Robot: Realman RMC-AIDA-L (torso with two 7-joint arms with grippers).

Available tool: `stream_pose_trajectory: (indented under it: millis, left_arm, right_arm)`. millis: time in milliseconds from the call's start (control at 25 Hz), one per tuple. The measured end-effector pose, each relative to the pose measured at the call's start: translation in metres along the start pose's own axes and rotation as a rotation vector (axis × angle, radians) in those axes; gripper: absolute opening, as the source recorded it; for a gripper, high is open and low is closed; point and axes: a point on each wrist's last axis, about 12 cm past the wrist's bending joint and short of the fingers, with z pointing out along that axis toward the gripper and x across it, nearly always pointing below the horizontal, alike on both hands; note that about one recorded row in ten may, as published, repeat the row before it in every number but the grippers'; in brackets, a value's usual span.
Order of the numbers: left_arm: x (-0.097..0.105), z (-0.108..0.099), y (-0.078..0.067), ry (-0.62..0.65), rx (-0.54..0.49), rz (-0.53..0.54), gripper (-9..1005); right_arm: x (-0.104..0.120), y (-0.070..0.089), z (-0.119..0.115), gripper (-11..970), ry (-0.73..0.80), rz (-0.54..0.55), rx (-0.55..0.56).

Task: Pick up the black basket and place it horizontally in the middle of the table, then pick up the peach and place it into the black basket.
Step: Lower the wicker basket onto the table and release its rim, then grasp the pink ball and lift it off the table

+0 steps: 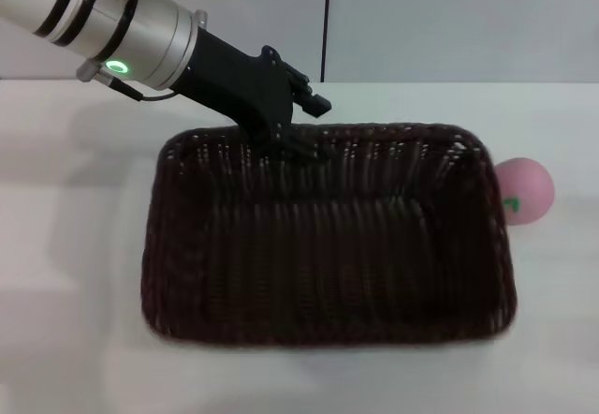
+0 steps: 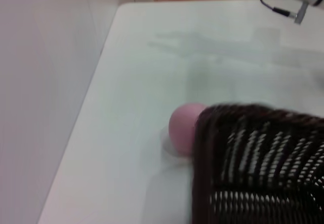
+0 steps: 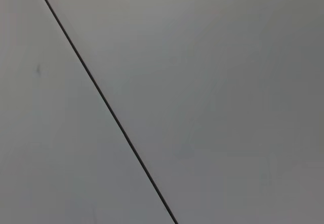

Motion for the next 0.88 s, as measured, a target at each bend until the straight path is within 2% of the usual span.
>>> stream_pose_trajectory:
  millis: [120, 200, 280, 400, 480, 520, 560, 600, 680, 720, 760, 840, 880]
  left_arm:
    - [0.001, -0.002, 0.001, -0.019, -0.025, -0.001, 334]
    - [0.002, -0.004, 0.002, -0.050, -0.048, -0.004, 562]
    - [0.003, -0.006, 0.002, -0.067, -0.061, -0.004, 645]
    - [0.013, -0.017, 0.001, -0.188, -0.151, -0.021, 769]
    - [0.013, -0.017, 0.001, -0.188, -0.151, -0.021, 790]
    - [0.017, -0.021, 0.001, -0.242, -0.184, -0.034, 801]
    - [0.035, -0.034, -0.001, -0.413, -0.286, -0.111, 811]
    - [0.035, -0.034, -0.001, -0.413, -0.286, -0.111, 822]
    - [0.059, -0.045, -0.005, -0.598, -0.390, -0.219, 832]
    - [0.059, -0.045, -0.005, -0.598, -0.390, -0.219, 832]
    - [0.081, -0.051, -0.013, -0.750, -0.469, -0.280, 832]
    - [0.106, -0.053, -0.025, -0.902, -0.552, -0.337, 832]
    - [0.116, -0.053, -0.031, -0.962, -0.585, -0.360, 832]
  right_arm:
    - [0.000, 0.000, 0.000, 484, 0.002, 0.000, 0.002]
    - [0.000, 0.000, 0.000, 484, 0.002, 0.000, 0.003]
    - [0.000, 0.000, -0.001, 485, 0.003, 0.001, 0.003]
    - [0.001, 0.000, -0.001, 485, 0.006, 0.000, 0.000]
    - [0.000, 0.000, 0.001, 486, 0.015, -0.007, -0.014]
    - [-0.001, -0.001, 0.001, 486, 0.019, -0.012, -0.022]
    - [-0.002, -0.002, 0.002, 486, 0.024, -0.024, -0.034]
    - [-0.004, -0.003, 0.004, 486, 0.026, -0.036, -0.048]
    - [-0.009, -0.004, 0.006, 487, 0.035, -0.069, -0.088]
    - [-0.011, -0.004, 0.008, 487, 0.044, -0.083, -0.117]
    - [-0.014, -0.004, 0.011, 487, 0.055, -0.093, -0.146]
    - [-0.022, -0.006, 0.021, 487, 0.136, -0.087, -0.248]
    - [-0.022, -0.006, 0.021, 487, 0.136, -0.087, -0.248]
